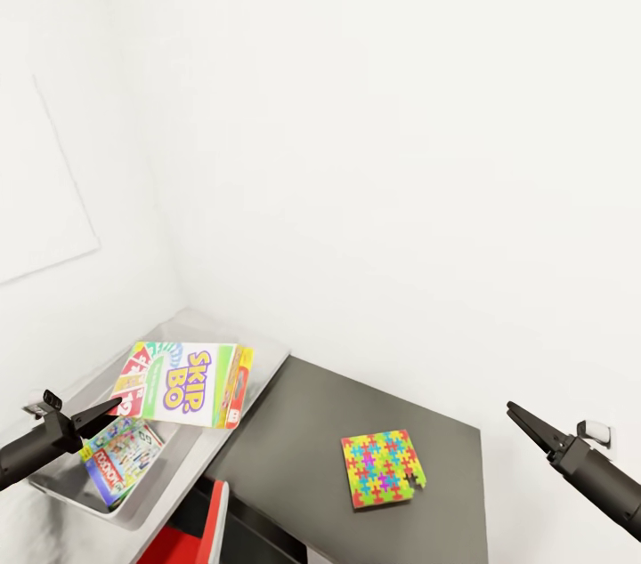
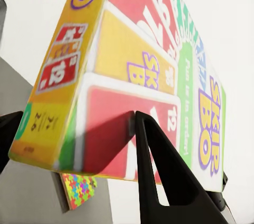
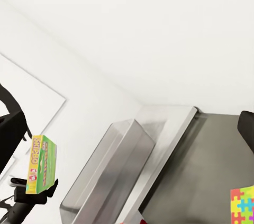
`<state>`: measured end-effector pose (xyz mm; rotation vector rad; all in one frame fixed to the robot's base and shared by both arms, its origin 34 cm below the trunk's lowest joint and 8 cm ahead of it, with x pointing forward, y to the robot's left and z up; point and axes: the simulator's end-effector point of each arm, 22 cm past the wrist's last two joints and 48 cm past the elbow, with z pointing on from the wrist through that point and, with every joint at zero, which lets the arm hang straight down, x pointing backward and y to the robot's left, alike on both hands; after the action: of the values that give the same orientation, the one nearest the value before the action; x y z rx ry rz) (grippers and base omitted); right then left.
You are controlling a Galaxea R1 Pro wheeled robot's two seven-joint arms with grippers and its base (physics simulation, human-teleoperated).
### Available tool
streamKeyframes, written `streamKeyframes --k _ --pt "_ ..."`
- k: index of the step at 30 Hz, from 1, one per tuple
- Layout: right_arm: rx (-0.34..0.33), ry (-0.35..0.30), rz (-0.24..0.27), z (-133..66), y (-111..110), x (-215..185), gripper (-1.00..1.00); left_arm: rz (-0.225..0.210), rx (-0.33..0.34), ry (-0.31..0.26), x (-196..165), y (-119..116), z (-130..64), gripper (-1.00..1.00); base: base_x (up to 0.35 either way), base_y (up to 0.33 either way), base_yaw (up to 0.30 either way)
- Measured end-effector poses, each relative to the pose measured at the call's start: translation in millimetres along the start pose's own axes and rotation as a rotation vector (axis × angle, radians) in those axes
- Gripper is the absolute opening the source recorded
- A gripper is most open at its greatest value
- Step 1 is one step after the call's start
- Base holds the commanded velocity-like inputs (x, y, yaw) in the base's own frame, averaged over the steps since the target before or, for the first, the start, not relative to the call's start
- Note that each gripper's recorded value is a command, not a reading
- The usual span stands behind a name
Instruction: Put all the toys in the child's room - the three board games (two on the bed and one on the table), the two jigsaw puzzles on the table, and the tennis ball on the table - inside the toy box on the table in the child's room.
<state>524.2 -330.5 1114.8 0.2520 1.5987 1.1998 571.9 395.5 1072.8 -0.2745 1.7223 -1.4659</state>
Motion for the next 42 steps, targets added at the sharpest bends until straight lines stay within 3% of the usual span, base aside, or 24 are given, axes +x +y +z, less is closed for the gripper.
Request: streamKeyframes --k 42 --pt "0.004 -0.001 0.0 -0.4 -0.8 -0.3 1.0 -0.003 -0.001 -0.001 0.1 0.4 -0.2 -1.0 0.011 0.023 0.0"
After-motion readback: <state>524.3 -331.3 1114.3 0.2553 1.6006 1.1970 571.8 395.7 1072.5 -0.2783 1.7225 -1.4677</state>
